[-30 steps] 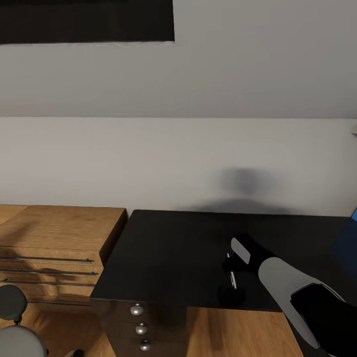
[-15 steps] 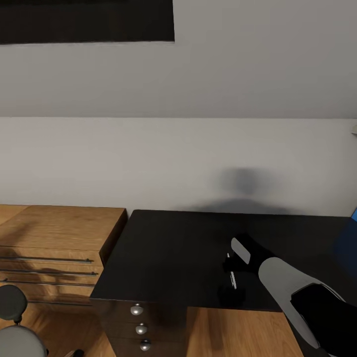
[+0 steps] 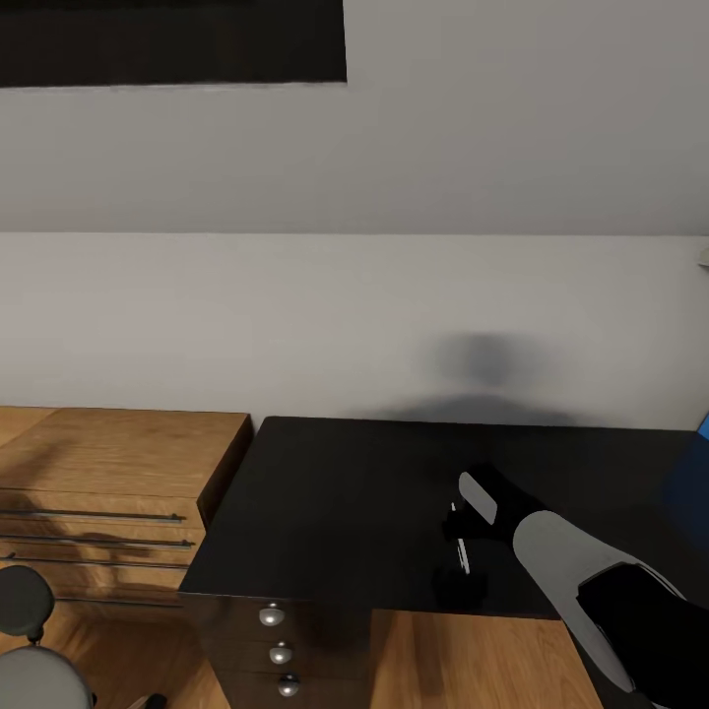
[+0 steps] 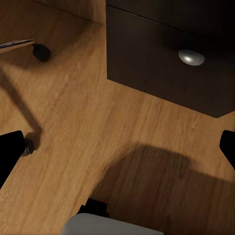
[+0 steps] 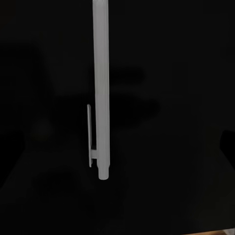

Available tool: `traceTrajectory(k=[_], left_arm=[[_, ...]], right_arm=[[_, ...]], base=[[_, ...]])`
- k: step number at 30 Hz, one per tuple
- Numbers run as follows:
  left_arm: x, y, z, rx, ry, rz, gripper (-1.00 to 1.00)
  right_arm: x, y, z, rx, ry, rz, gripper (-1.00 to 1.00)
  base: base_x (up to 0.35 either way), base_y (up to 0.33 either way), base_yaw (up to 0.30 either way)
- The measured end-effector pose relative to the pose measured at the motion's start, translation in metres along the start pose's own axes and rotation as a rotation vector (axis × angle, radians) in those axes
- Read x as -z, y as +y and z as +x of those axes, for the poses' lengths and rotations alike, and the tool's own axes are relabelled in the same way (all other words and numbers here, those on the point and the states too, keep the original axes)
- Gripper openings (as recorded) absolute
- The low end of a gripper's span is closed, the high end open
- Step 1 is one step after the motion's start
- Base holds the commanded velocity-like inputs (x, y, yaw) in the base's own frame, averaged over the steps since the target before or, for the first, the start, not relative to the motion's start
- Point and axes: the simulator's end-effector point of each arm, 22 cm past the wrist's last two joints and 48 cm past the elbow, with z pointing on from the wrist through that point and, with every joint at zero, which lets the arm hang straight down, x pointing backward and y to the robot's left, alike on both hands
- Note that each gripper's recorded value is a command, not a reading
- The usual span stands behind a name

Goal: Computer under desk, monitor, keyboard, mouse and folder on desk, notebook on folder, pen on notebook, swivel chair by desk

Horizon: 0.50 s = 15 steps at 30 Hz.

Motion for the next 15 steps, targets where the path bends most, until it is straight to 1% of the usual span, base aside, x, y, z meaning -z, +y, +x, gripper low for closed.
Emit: traceTrajectory(k=[15], left_arm=[[0.0000, -0.0003, -0.0003, 0.000, -0.001, 0.001, 1.00]], right_arm=[[0.0000, 0.0005, 0.0007, 0.000, 0.003, -0.002, 1.00]], base=[[0.000, 0.000, 0.000]])
